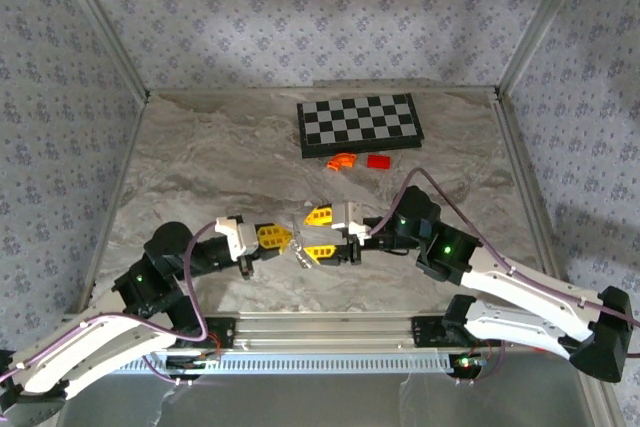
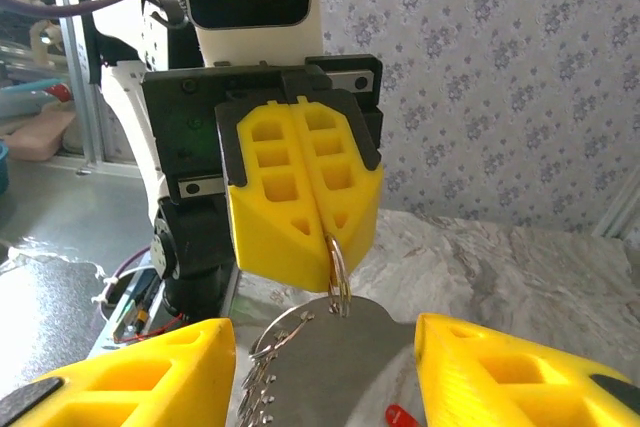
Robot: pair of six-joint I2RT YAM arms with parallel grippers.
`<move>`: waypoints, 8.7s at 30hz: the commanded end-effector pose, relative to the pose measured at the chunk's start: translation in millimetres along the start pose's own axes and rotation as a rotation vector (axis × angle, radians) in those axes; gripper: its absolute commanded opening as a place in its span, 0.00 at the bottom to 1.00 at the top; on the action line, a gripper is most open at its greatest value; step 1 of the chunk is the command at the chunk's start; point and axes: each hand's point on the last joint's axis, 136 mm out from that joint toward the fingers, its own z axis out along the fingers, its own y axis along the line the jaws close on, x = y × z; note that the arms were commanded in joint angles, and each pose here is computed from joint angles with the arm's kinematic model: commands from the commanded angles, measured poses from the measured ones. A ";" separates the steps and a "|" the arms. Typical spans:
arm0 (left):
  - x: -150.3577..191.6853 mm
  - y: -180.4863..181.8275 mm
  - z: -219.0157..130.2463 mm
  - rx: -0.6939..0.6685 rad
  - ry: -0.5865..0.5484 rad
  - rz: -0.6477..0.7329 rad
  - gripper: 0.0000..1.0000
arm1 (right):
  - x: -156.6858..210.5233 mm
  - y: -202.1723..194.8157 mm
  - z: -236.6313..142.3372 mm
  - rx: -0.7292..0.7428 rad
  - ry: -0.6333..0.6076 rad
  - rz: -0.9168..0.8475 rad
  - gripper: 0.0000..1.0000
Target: Put the keys on the keyring
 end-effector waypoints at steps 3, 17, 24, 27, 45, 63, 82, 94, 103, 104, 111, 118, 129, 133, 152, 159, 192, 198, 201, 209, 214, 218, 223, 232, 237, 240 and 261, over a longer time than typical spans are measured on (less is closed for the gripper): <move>-12.7 0.9 -3.7 -0.007 -0.010 0.036 0.00 | -17.0 -4.2 -3.2 0.023 -0.001 -0.066 0.48; -8.2 0.5 1.1 0.006 0.018 0.038 0.00 | -5.1 -6.7 9.5 0.006 0.058 -0.088 0.34; -7.9 0.1 1.4 0.009 0.019 0.035 0.00 | 1.6 -7.6 12.1 0.007 0.085 -0.095 0.28; -7.7 -0.5 1.6 0.013 0.019 0.034 0.00 | 1.3 -6.9 13.4 0.003 0.085 -0.096 0.25; -10.5 -2.5 1.3 0.023 0.001 0.031 0.05 | 1.9 -4.7 15.8 0.009 0.094 -0.125 0.00; -24.0 -12.1 -6.0 0.065 -0.073 0.029 0.19 | -24.0 10.2 10.1 -0.075 -0.047 -0.090 0.00; -20.9 -12.8 -1.8 0.075 -0.089 0.018 0.06 | -20.8 13.3 17.6 -0.101 -0.041 -0.087 0.00; -16.8 -2.8 -3.4 0.012 -0.056 0.021 0.00 | -21.0 5.0 13.5 -0.047 -0.008 -0.054 0.25; -8.6 9.5 -8.5 -0.072 -0.028 0.017 0.00 | -17.4 -20.2 -6.3 0.027 0.064 0.048 0.68; -7.6 12.2 -9.5 -0.090 -0.026 0.014 0.00 | -18.3 -26.4 -8.2 0.043 0.058 0.070 0.71; 2.0 30.3 -19.2 -0.213 0.007 -0.014 0.00 | 23.2 -96.0 -3.2 0.250 0.196 0.285 0.84; 9.7 33.7 -32.3 -0.266 -0.012 -0.031 0.00 | 111.1 -130.9 25.6 0.298 0.464 0.474 0.93; 12.5 35.8 -43.5 -0.306 -0.049 -0.021 0.00 | 203.7 -144.6 75.9 0.220 0.627 0.656 0.87; 13.7 37.1 -43.6 -0.314 -0.047 -0.018 0.00 | 225.9 -139.2 95.1 0.152 0.643 0.685 0.84; 6.4 34.8 -50.0 -0.316 -0.117 -0.009 0.00 | 279.7 -106.1 152.3 0.041 0.782 0.800 0.62; 3.9 34.2 -55.5 -0.323 -0.138 -0.010 0.00 | 292.5 -97.1 161.7 0.050 0.817 0.795 0.51; 3.5 36.8 -62.0 -0.354 -0.155 0.008 0.00 | 321.5 -68.8 113.8 0.116 0.938 0.911 0.42; 6.2 37.0 -59.6 -0.351 -0.141 0.007 0.00 | 327.1 -56.3 59.8 0.180 0.991 0.982 0.42; 6.7 37.4 -58.8 -0.351 -0.138 0.007 0.00 | 332.9 -48.9 30.2 0.237 1.016 1.028 0.42; 8.3 37.8 -54.3 -0.344 -0.122 0.000 0.00 | 319.6 -44.7 -9.7 0.326 0.998 1.082 0.41; 10.0 37.6 -53.3 -0.341 -0.121 -0.004 0.00 | 299.5 -58.3 -23.8 0.355 1.023 1.000 0.42; 10.8 37.1 -52.8 -0.338 -0.119 -0.004 0.00 | 296.2 -76.7 -30.6 0.375 1.037 0.948 0.43; 11.5 35.6 -52.1 -0.329 -0.116 -0.005 0.00 | 301.8 -84.5 -21.2 0.316 1.079 0.897 0.42; 12.3 34.2 -50.4 -0.318 -0.112 -0.002 0.00 | 305.4 -78.8 -4.9 0.214 1.137 0.865 0.41; 13.2 33.8 -49.0 -0.313 -0.106 -0.002 0.00 | 311.4 -71.3 -1.0 0.180 1.154 0.876 0.40; 12.9 34.0 -49.2 -0.314 -0.107 -0.001 0.00 | 315.8 -65.9 -2.0 0.163 1.172 0.881 0.40; 12.1 34.9 -50.0 -0.321 -0.111 -0.006 0.00 | 322.2 -47.2 -3.0 0.144 1.244 0.825 0.28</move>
